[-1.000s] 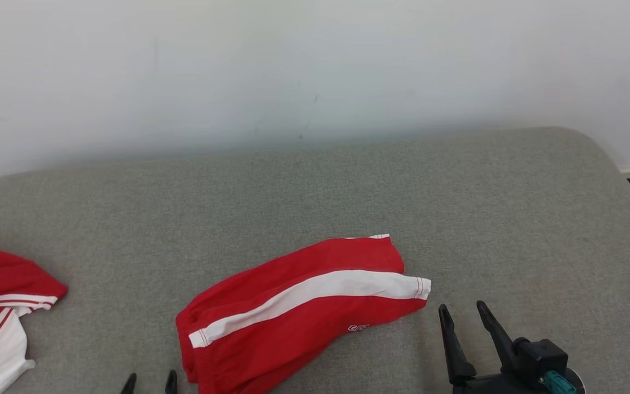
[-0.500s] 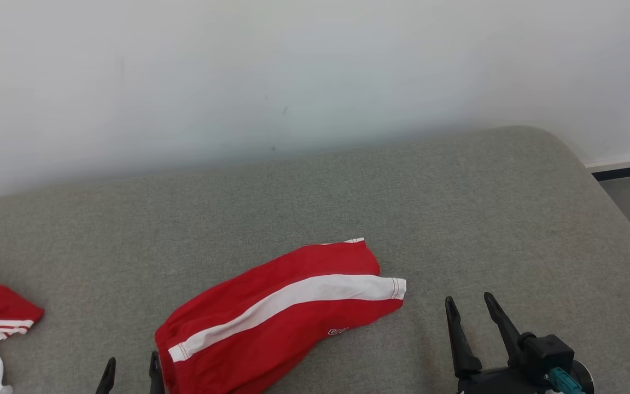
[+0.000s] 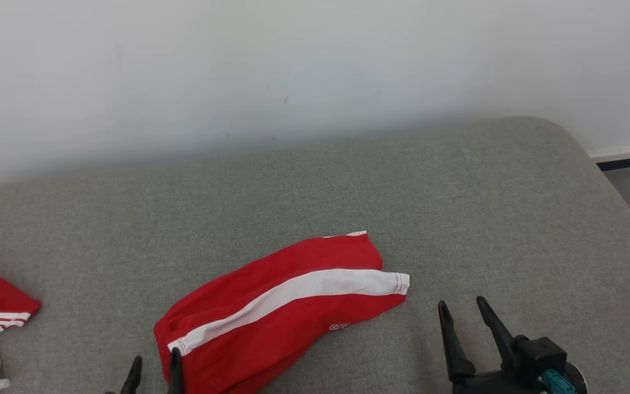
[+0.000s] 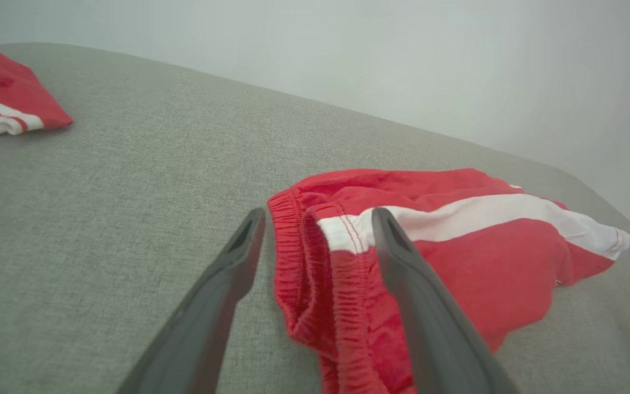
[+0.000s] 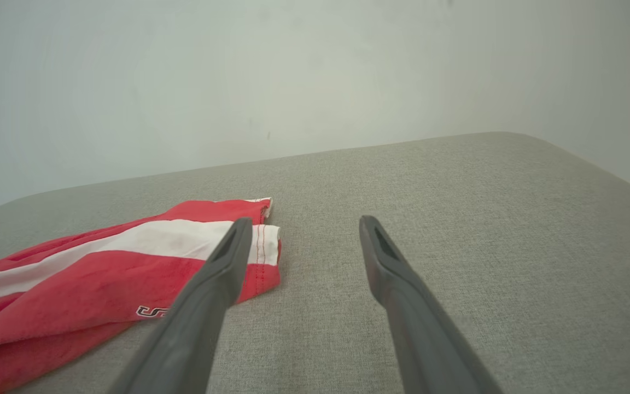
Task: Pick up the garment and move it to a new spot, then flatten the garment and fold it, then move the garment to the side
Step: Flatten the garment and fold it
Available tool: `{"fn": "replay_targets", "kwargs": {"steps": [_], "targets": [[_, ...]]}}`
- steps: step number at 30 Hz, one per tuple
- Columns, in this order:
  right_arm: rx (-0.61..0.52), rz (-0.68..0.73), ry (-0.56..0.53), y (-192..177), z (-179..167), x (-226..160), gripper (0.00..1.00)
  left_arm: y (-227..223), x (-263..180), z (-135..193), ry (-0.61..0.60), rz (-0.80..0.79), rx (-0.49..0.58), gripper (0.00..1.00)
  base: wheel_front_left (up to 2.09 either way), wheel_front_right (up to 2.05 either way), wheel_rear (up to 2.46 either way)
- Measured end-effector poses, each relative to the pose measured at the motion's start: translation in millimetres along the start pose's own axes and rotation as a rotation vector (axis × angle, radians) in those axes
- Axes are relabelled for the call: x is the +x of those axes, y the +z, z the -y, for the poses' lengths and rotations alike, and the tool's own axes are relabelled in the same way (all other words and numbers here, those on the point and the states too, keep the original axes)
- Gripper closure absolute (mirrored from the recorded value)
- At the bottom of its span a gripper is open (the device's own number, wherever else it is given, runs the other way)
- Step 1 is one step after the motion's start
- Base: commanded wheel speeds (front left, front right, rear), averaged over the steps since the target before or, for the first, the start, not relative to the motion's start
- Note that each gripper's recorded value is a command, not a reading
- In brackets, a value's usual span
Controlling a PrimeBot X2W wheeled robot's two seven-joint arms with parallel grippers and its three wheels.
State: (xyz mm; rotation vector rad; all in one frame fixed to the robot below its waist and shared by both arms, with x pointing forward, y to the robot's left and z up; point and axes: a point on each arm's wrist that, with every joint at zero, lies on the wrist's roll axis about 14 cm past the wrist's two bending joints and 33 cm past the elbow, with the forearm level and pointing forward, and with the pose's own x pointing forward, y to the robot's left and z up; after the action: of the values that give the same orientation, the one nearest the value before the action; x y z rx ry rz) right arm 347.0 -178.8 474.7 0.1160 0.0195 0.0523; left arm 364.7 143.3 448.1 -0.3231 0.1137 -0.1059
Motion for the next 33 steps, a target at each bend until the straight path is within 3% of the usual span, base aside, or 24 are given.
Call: {"fn": "replay_targets", "kwargs": {"steps": [18,33], "targets": [[0.021,-0.05,0.012,-15.7,-4.4,9.0,0.0,-29.7,19.9,16.1,-0.018,-0.097,-0.182,0.0,0.0,0.0,0.0],[0.023,-0.067,0.025,-18.6,-3.3,38.8,0.0,-23.7,30.2,14.3,-0.015,-0.073,-0.208,0.0,0.0,0.0,0.0]]}}
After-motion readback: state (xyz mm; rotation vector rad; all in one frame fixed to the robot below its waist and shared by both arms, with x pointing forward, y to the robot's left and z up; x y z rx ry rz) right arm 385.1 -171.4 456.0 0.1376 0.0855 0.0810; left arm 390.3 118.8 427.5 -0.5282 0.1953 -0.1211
